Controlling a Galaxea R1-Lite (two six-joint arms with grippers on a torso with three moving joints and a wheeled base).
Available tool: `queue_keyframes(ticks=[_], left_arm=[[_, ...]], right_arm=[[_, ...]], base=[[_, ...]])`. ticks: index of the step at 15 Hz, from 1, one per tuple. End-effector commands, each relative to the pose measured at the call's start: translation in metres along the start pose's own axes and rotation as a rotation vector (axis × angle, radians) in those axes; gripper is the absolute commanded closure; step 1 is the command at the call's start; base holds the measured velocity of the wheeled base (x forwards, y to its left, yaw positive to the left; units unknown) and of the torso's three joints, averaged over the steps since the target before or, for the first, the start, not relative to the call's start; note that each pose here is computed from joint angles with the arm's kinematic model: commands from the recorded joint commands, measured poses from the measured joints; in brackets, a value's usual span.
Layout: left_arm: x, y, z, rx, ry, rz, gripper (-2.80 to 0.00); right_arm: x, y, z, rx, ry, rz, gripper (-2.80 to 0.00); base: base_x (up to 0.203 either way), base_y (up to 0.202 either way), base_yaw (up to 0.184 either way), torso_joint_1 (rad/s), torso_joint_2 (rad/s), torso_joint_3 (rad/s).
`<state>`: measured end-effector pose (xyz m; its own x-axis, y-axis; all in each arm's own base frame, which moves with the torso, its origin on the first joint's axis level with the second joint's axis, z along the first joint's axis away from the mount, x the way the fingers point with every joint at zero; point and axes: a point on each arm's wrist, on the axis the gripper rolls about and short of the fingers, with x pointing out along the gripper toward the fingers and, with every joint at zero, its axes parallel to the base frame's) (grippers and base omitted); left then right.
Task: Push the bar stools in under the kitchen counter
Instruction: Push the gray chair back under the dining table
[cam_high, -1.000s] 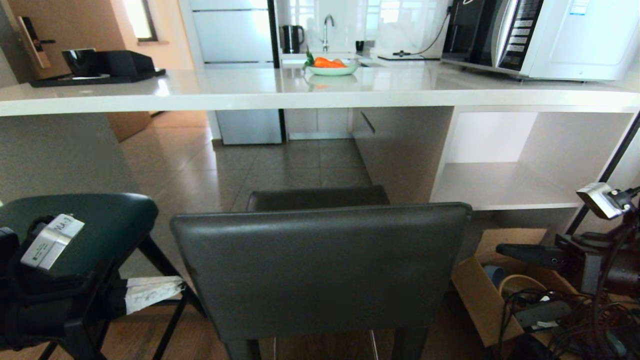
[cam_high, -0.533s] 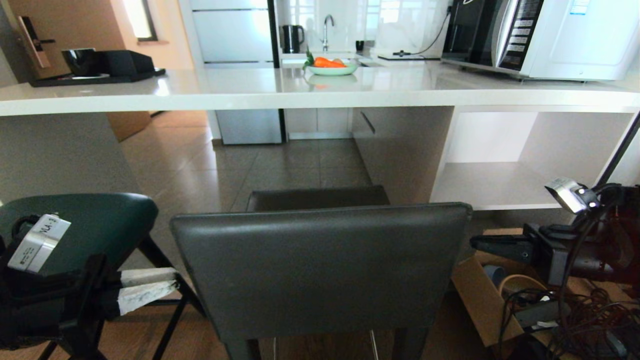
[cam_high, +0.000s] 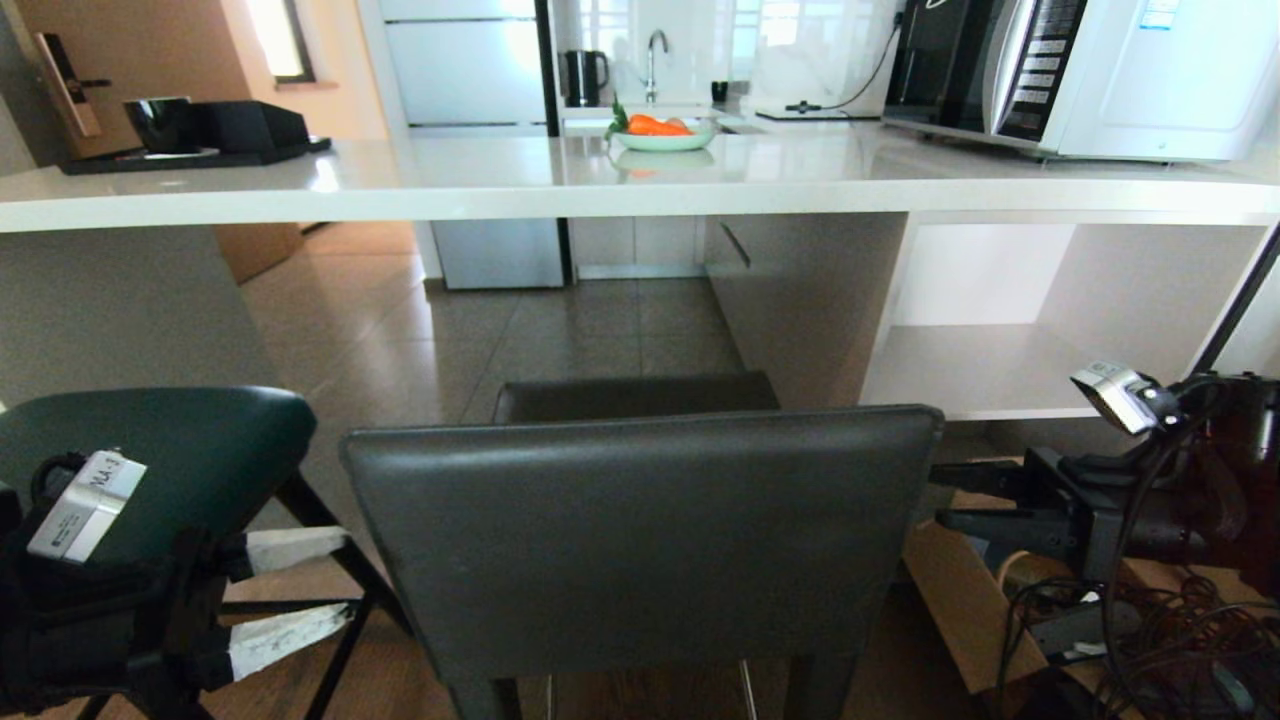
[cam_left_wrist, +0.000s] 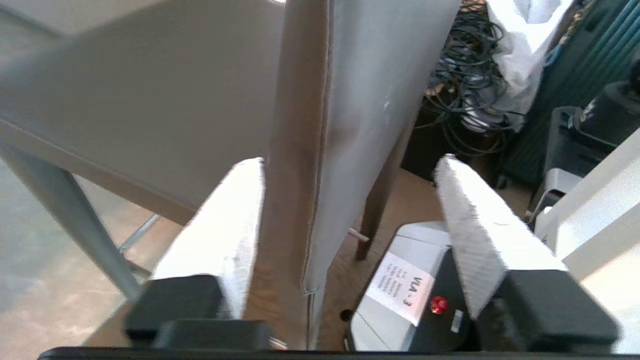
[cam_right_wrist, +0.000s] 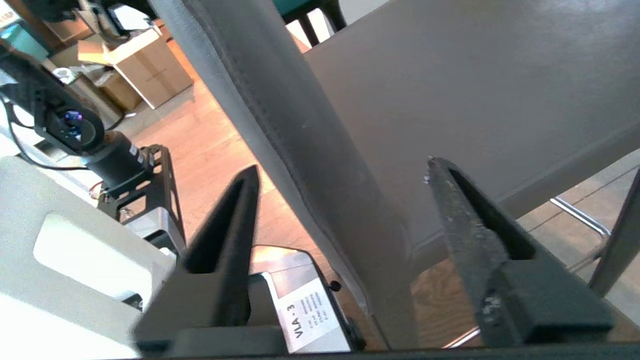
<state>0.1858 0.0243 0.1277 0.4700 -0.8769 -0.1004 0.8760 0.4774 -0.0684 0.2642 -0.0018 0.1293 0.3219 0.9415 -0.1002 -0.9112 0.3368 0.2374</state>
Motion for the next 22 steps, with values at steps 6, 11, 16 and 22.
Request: queue_keyframes(ticks=[6, 11, 16, 22], left_arm=[[0.026, 0.027, -0.015, -0.077, 0.032, -0.082, -2.80], [0.043, 0.035, -0.009, -0.066, 0.033, -0.139, -2.80], [0.071, 0.032, 0.000, -0.025, 0.033, -0.246, -2.80], [0.088, 0.055, 0.002, -0.002, 0.023, -0.273, -2.80]], right_arm=[[0.023, 0.007, -0.005, 0.040, 0.022, 0.147, -2.80], [0.043, 0.006, -0.010, 0.062, 0.047, 0.207, -2.80], [0.060, 0.005, -0.005, 0.034, 0.056, 0.262, -2.80], [0.097, 0.009, -0.005, 0.015, 0.083, 0.376, -2.80]], base=[[0.000, 0.000, 0.000, 0.000, 0.00, 0.000], [0.000, 0.000, 0.000, 0.000, 0.00, 0.000], [0.000, 0.000, 0.000, 0.000, 0.00, 0.000], [0.000, 0.000, 0.000, 0.000, 0.00, 0.000]])
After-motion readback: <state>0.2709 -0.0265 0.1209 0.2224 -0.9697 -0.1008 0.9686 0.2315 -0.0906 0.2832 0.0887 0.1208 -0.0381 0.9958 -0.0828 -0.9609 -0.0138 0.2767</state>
